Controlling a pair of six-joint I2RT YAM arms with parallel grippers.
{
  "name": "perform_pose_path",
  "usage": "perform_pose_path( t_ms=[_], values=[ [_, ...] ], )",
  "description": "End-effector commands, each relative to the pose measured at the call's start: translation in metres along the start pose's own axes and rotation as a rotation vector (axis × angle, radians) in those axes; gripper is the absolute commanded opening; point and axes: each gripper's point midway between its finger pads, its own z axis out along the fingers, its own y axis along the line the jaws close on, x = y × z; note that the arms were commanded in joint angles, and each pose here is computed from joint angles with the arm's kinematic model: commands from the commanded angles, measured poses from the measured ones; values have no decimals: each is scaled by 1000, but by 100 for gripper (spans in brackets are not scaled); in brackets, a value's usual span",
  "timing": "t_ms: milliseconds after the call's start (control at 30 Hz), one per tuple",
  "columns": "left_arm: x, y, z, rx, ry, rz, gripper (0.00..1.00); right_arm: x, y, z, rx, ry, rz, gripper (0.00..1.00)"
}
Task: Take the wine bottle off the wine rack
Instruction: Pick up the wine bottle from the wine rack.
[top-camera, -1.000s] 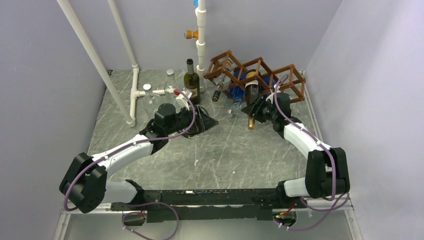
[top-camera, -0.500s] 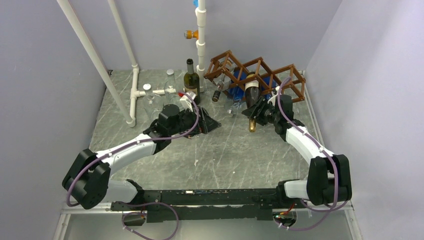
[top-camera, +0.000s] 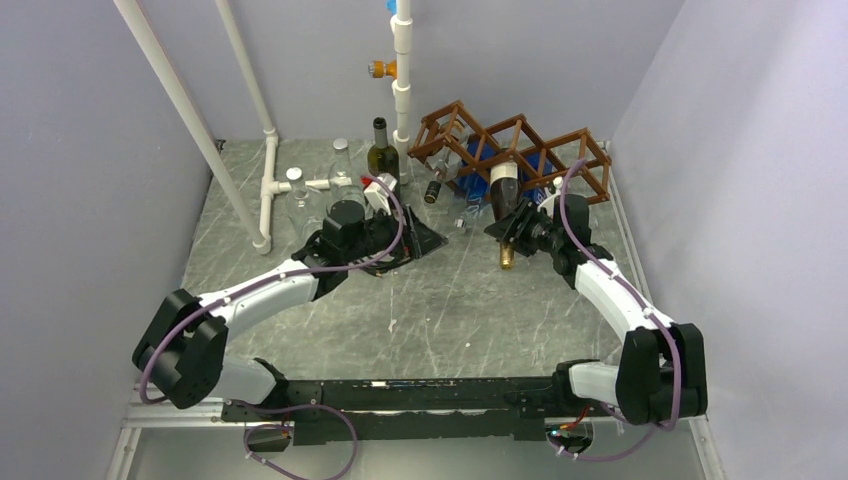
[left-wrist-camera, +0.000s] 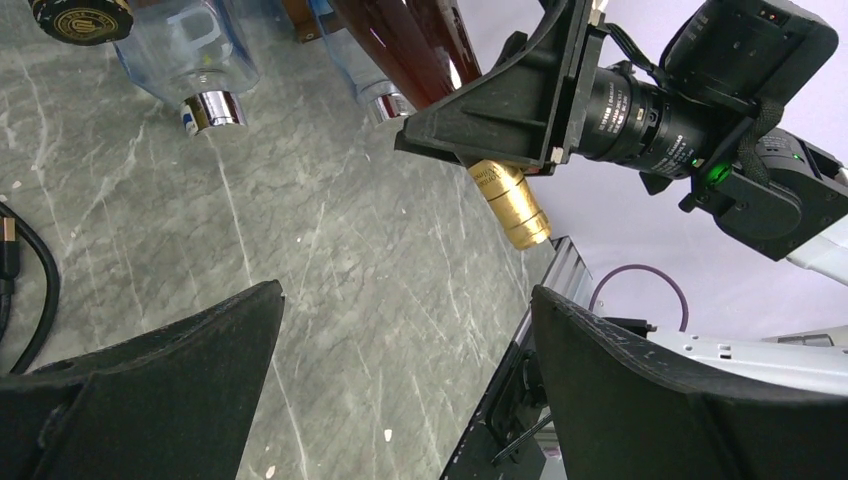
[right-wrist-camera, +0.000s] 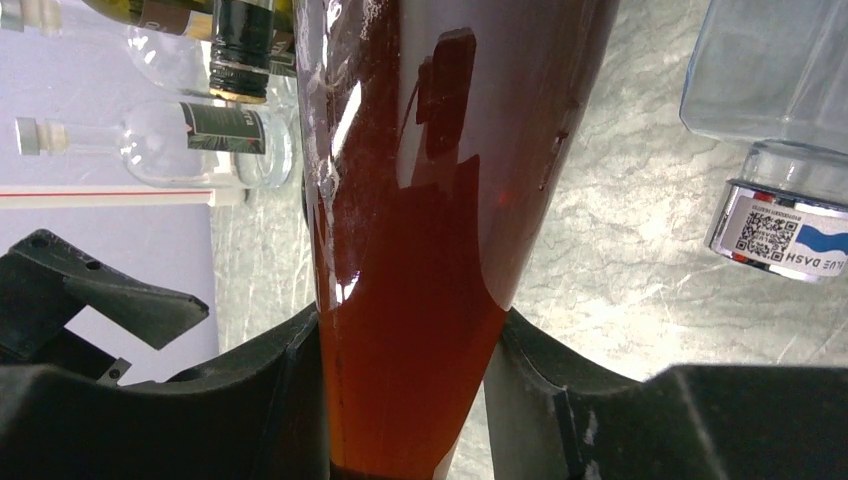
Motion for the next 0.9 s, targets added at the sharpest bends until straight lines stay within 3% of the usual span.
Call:
perform_pose_path(
  t_ms=[0,433,867],
  values=[
    [-20,-18,8,47,-53,16,99,-52,67,-27,-222,-200,-169,0],
    [-33,-19,37,-2,-25,14,99,-48,77,-39,-255,-187,-175,0],
    [-68,-12,107,-130,-39,-69,100,-47,78,-42,-263,-191,-181,0]
  ],
)
